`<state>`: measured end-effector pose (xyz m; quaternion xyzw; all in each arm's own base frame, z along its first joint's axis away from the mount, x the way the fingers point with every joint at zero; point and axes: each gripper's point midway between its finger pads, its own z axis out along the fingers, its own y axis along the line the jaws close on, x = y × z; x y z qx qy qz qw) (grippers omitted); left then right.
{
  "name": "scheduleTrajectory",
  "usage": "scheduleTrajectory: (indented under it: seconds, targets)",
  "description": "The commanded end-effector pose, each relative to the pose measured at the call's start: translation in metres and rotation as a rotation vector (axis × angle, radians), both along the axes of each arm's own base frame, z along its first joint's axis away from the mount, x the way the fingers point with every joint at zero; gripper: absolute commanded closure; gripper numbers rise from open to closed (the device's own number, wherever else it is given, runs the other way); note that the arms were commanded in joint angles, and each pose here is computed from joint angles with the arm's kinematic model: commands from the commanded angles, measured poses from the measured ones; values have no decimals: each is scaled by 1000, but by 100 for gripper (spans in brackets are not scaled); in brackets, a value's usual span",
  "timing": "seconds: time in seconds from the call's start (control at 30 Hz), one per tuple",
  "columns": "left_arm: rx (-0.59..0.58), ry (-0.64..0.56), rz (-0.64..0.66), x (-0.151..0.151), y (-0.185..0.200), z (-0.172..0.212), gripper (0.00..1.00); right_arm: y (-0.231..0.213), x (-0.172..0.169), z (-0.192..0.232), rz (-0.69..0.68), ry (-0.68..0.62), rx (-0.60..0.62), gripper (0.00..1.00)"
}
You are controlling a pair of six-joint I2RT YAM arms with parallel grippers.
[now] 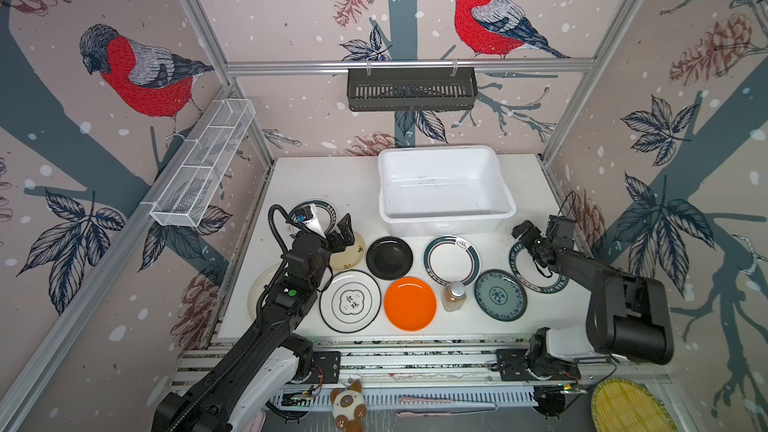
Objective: Place the plates into the plastic bin on the countertop
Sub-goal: 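Lower the right gripper onto the green-rimmed 'HAO SHI HAO WEI' plate's edge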
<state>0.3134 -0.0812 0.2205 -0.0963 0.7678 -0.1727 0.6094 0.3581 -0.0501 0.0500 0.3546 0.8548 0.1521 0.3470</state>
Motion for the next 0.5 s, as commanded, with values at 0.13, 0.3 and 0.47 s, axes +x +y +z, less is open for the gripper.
scheduleTrajectory:
  seconds: [0.13,0.3,0.47]
  targets:
    - [12,-22,15,0,3,6,1,-8,18,-3,-46,-10,10,1]
    - [15,-28,25,-1,5,7,1,-9,32,2,-39,-41,20,1]
    - [14,-26,24,-1,5,6,1,-11,45,9,-22,-62,2,1]
